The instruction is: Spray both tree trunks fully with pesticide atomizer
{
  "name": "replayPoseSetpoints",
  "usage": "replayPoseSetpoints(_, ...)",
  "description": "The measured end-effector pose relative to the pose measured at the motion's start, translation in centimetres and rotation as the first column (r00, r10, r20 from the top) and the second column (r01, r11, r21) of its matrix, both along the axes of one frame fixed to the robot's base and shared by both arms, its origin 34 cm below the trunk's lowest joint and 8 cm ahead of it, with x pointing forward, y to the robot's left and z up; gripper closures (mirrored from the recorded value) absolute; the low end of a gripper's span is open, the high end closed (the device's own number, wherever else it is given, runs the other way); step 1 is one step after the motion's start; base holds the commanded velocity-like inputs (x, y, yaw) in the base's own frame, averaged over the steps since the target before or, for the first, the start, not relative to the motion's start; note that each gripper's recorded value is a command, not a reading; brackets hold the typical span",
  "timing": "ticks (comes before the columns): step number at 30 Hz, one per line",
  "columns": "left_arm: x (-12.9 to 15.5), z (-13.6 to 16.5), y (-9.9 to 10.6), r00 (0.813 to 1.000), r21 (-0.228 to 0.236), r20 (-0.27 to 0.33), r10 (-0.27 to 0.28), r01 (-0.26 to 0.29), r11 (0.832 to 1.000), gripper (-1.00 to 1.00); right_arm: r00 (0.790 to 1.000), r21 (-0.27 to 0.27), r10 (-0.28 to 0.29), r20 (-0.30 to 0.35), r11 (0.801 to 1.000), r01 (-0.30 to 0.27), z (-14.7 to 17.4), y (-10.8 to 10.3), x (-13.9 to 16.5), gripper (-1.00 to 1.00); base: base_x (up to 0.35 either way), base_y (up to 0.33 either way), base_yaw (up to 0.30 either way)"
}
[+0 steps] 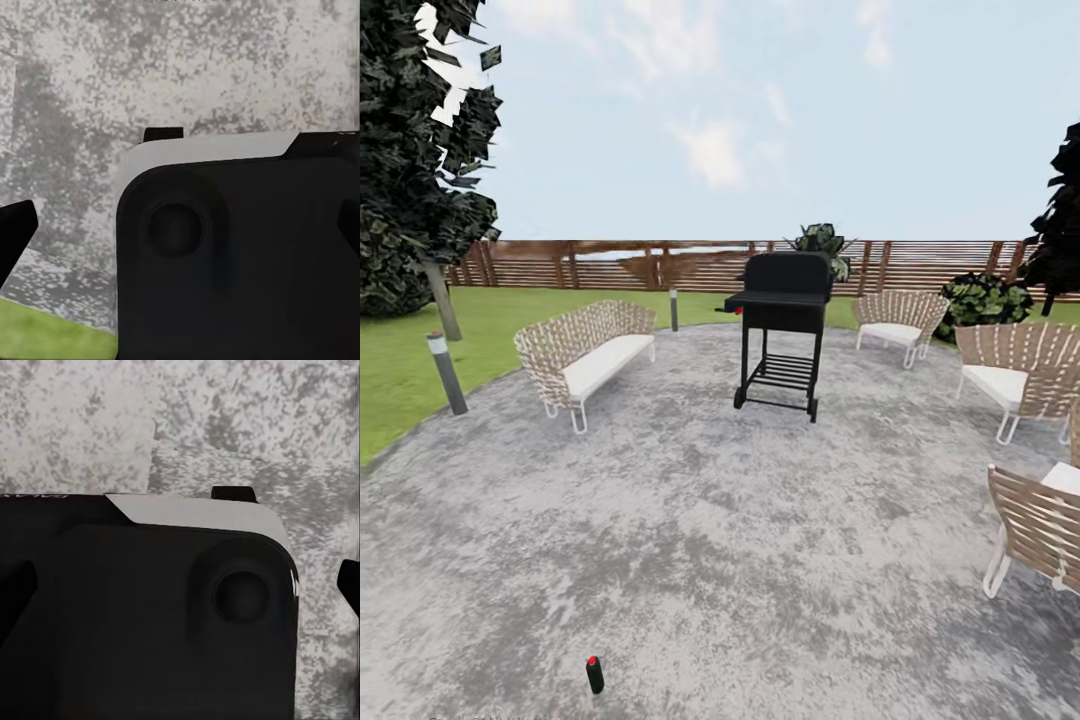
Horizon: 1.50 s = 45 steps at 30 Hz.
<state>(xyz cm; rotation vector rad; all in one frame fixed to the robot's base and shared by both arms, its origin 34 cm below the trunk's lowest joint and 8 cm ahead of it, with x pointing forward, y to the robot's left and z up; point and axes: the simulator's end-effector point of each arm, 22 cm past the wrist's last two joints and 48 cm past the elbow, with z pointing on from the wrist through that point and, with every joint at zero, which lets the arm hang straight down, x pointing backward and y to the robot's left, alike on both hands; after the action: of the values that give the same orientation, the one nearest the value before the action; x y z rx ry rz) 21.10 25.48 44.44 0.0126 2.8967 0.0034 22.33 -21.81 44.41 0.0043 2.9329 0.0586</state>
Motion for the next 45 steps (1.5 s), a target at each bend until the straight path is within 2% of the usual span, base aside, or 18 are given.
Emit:
replayPoseSetpoints(23,0.02,0.01,-0.14,1.000,-0.001,0.001,-0.004,0.004,1.000,-1.00,1.000,0.000,0.000,0.000,1.000,0.000,0.00,0.00,0.00,-1.00,0.019,-0.012,0.281)
replayPoseSetpoints(45,-0.20,-0.04,-0.14,1.000,-0.001,-0.005,-0.004,0.004,1.000,-1.00,1.000,0.000,0.000,-0.005,1.000,0.000,-0.05,0.00,-0.21,-1.00,0.221,-0.165,0.281)
